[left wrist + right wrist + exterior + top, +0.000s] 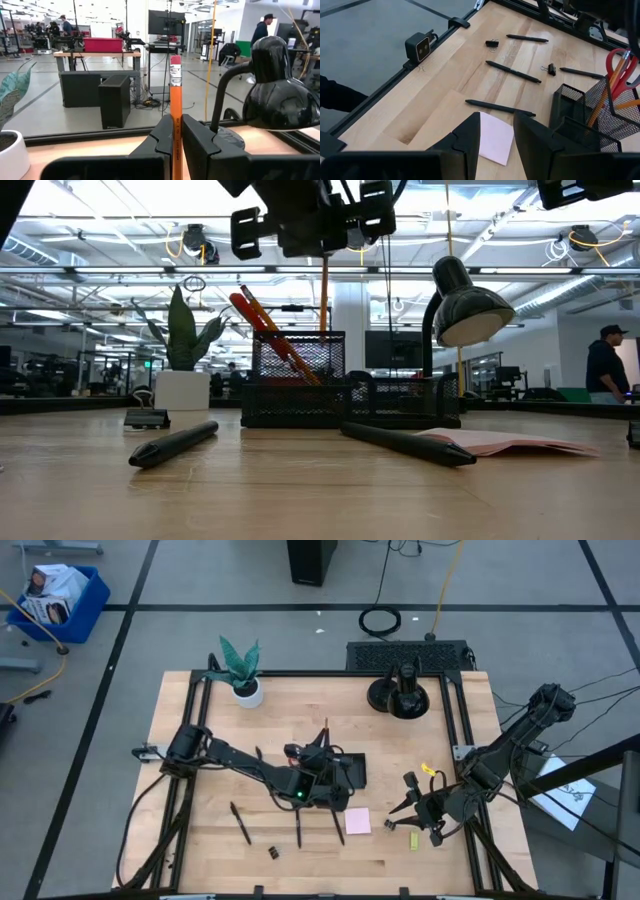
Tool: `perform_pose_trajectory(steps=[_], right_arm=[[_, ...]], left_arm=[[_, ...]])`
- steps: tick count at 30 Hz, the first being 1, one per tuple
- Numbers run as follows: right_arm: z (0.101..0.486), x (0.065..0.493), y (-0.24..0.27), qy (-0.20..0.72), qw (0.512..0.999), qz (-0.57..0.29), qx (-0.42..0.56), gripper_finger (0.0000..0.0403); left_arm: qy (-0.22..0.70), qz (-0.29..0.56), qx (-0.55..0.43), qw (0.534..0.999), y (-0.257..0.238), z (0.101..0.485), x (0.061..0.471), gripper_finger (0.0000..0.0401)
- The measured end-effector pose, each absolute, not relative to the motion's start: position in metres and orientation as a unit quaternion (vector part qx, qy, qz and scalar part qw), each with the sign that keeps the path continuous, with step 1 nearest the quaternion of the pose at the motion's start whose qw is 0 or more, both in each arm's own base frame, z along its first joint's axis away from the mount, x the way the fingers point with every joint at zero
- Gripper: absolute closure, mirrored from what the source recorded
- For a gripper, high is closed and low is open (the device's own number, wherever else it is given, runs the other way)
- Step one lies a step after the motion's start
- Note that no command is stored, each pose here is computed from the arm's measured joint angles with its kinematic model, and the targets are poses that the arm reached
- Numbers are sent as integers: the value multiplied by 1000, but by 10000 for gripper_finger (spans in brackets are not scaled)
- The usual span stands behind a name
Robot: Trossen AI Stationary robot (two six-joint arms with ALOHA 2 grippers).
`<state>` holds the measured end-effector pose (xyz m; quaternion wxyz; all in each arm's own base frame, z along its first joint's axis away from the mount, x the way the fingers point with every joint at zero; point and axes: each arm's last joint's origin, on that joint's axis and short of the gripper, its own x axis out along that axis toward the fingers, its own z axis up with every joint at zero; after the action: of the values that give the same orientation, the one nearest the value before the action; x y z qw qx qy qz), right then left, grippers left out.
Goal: Pick and place office supplies into organizer
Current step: Put the orange pencil into the desk organizer
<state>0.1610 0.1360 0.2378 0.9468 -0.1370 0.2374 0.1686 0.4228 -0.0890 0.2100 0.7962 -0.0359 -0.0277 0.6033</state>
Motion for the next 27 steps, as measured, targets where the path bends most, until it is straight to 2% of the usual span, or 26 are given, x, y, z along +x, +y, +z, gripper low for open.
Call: perform_pose_trajectory(steps=[20, 27], right_arm=[[238, 161, 136, 238, 947, 167, -136, 291], [238, 161, 136, 238, 947, 167, -136, 291]], left_arm=[[-22, 591, -29, 806, -102, 210, 420, 375], [-23, 589, -32, 807, -106, 199, 424, 375]])
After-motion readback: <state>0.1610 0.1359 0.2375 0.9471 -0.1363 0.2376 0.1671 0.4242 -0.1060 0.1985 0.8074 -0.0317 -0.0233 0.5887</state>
